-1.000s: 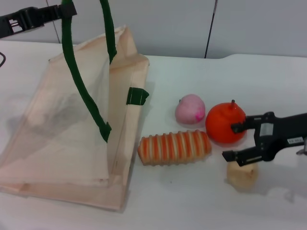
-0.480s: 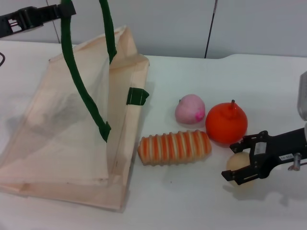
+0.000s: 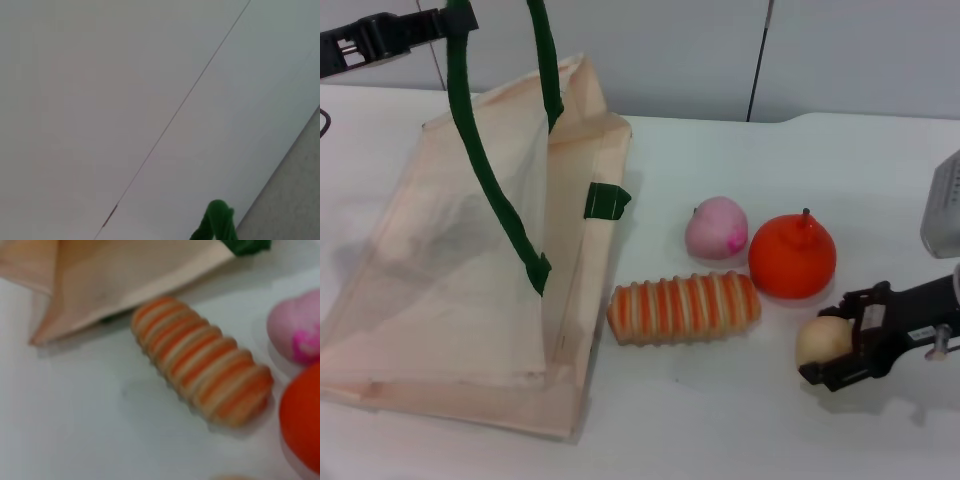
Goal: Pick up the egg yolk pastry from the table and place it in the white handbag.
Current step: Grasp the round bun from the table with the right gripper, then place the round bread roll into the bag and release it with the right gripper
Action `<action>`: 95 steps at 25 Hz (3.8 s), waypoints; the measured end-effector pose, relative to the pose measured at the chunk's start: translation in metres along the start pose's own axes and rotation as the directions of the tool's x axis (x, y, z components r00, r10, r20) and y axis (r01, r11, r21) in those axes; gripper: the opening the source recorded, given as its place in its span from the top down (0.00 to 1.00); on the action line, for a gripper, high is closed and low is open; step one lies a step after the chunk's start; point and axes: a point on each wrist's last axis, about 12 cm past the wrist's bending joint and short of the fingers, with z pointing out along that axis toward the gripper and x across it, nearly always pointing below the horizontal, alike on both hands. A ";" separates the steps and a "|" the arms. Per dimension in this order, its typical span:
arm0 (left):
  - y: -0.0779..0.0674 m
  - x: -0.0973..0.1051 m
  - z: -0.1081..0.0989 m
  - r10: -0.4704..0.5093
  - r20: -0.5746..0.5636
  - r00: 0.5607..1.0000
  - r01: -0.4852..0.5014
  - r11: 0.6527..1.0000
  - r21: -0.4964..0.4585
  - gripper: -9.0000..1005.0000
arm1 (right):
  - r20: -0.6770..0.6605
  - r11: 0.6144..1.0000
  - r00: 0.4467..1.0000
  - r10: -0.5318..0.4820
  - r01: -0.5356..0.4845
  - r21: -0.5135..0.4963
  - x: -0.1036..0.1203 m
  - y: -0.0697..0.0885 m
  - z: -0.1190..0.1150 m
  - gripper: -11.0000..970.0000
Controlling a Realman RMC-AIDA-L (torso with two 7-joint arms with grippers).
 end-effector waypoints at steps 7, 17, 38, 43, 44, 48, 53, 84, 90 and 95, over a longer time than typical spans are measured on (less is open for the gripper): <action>0.000 0.000 0.000 -0.002 0.000 1.000 0.002 1.000 0.000 0.79 | -0.044 1.000 0.999 0.018 -0.017 0.020 0.004 -0.002 -0.002 0.18; 0.000 0.000 0.000 -0.002 0.000 1.000 0.002 1.000 0.001 0.79 | -0.020 0.999 1.000 0.006 -0.005 0.037 -0.003 -0.004 0.000 0.18; 0.000 0.000 -0.001 0.001 0.011 1.000 -0.001 1.000 0.001 0.77 | -0.004 0.999 1.000 -0.020 0.021 0.028 -0.010 -0.001 0.005 0.23; 0.000 0.000 -0.001 0.000 0.011 1.000 0.000 1.000 0.001 0.77 | -0.009 0.999 1.000 -0.029 0.029 0.027 -0.011 0.000 0.007 0.27; 0.000 0.000 -0.001 0.000 0.012 1.000 0.000 1.000 0.001 0.77 | -0.010 0.999 0.999 -0.030 0.031 0.026 -0.011 0.000 0.007 0.27; 0.000 0.000 -0.001 -0.001 0.012 1.000 0.001 1.000 0.001 0.76 | -0.011 0.999 0.999 -0.031 0.032 0.029 -0.011 0.000 0.007 0.28; 0.000 0.000 -0.001 -0.003 0.012 1.000 0.003 1.000 0.001 0.76 | -0.012 0.999 0.999 -0.034 0.034 0.034 -0.011 -0.001 0.006 0.29; -0.001 -0.001 0.002 -0.009 0.022 1.000 0.008 0.999 0.032 0.74 | 0.176 0.985 0.969 -0.172 0.170 0.024 -0.057 0.010 -0.036 0.32; -0.003 -0.006 0.010 -0.008 0.023 1.000 0.006 0.998 0.067 0.73 | 0.234 0.957 0.934 -0.272 0.288 -0.038 -0.099 0.017 -0.018 0.32; -0.005 -0.009 0.016 -0.005 0.022 1.000 0.003 0.996 0.088 0.73 | 0.261 0.933 0.909 -0.324 0.353 -0.069 -0.127 0.024 0.005 0.32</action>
